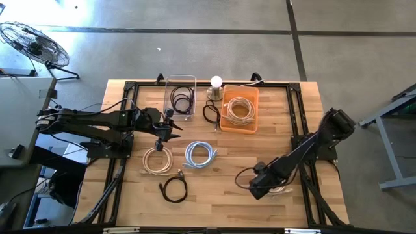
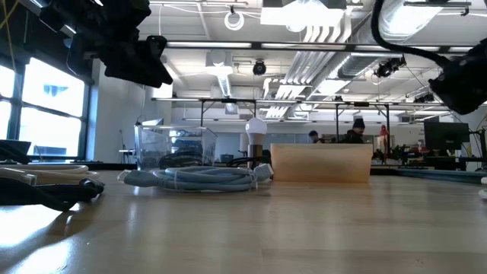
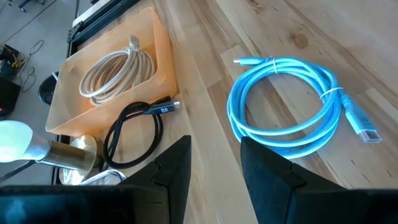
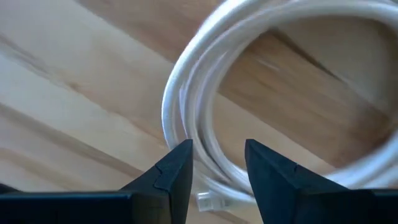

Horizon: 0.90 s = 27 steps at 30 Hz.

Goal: Pick & Place USB Port
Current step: Put the light brown charger cable into the orange bin

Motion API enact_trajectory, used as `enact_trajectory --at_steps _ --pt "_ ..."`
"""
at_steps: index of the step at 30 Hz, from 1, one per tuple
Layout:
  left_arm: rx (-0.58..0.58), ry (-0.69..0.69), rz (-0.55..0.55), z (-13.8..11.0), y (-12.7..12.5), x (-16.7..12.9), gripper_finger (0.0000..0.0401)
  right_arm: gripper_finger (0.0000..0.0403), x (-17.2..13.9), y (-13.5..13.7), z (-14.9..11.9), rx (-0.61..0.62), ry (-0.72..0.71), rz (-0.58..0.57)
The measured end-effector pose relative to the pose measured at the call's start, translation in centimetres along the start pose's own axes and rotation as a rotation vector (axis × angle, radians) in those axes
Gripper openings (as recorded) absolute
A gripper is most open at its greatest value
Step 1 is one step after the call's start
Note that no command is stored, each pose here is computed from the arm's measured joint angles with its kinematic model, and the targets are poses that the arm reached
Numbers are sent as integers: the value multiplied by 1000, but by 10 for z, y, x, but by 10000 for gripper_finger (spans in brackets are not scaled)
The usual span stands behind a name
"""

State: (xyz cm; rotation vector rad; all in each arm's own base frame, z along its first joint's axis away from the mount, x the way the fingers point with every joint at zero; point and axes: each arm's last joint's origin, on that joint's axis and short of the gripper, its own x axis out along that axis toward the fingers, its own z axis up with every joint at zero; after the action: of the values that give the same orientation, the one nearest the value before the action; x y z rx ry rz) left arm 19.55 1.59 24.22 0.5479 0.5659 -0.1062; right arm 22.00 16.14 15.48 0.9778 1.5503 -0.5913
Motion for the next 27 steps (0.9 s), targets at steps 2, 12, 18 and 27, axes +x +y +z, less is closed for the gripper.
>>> enact_trajectory --at_steps 2,12,18,27 --pt "0 0 0 0 0 0 136 138 3 4 2 -31 0 26" --pt "0 1 0 0 0 0 136 138 3 5 4 -51 39 35" --pt "0 1 0 0 0 0 136 138 2 5 5 -43 85 34" --pt "0 0 0 0 0 0 136 138 0 3 11 -106 114 29"
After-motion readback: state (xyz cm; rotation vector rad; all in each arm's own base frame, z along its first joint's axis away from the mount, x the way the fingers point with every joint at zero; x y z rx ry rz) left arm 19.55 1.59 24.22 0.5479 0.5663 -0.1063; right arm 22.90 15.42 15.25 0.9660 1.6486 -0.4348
